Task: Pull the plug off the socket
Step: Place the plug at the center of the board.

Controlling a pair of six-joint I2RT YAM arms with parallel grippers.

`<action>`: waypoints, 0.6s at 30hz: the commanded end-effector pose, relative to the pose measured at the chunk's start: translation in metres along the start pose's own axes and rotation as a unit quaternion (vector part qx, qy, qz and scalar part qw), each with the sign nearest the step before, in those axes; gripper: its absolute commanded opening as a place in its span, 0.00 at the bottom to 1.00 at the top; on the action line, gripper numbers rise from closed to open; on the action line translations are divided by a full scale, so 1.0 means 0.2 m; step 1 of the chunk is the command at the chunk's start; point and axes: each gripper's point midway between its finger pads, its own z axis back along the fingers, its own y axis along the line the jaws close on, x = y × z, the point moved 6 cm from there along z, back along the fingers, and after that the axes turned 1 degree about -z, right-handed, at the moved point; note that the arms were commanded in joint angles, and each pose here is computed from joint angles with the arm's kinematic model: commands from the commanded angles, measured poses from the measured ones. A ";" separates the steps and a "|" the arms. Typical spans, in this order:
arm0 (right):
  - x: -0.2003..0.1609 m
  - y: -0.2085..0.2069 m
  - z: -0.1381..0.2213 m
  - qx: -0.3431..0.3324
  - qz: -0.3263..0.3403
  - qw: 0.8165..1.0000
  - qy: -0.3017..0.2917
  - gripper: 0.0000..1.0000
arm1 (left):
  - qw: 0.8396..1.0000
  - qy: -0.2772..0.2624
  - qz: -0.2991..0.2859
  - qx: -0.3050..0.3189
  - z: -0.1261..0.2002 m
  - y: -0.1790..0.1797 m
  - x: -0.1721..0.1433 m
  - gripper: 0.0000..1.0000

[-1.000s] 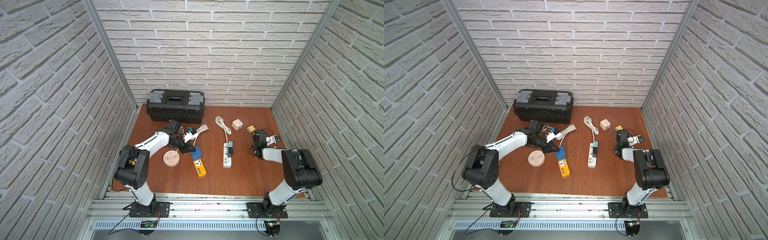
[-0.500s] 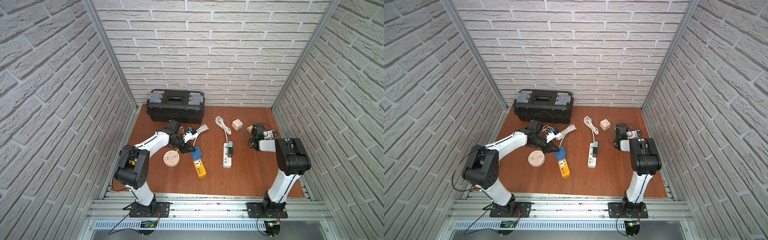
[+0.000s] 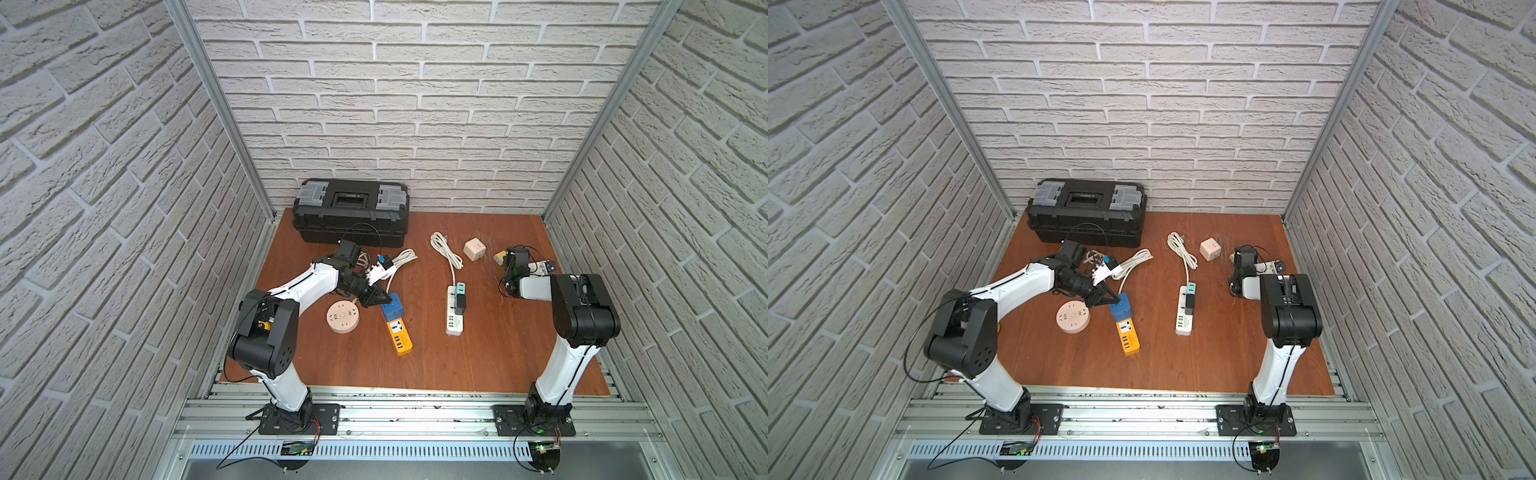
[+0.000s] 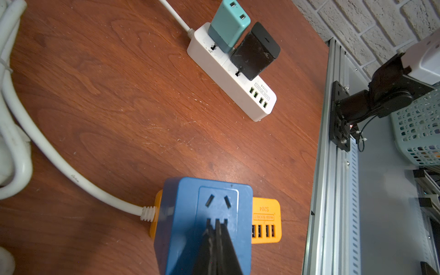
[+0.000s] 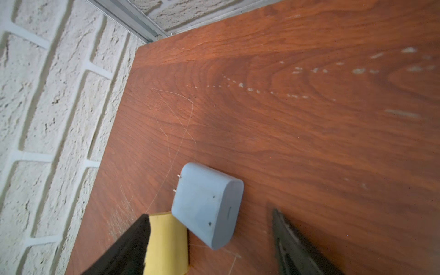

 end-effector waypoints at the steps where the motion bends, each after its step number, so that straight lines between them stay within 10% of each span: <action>1: 0.03 0.02 0.07 0.015 0.014 1.000 0.016 0.86 | 0.988 0.135 0.073 0.031 -0.09 0.05 -0.32 0.00; 14: -0.02 0.04 0.63 0.107 0.114 0.984 0.081 0.85 | 0.995 0.092 0.028 0.023 -0.03 -0.01 -0.23 0.00; 18: -0.09 0.04 0.85 0.148 0.175 0.966 0.123 0.83 | 0.997 0.068 0.005 0.019 0.02 -0.04 -0.15 0.27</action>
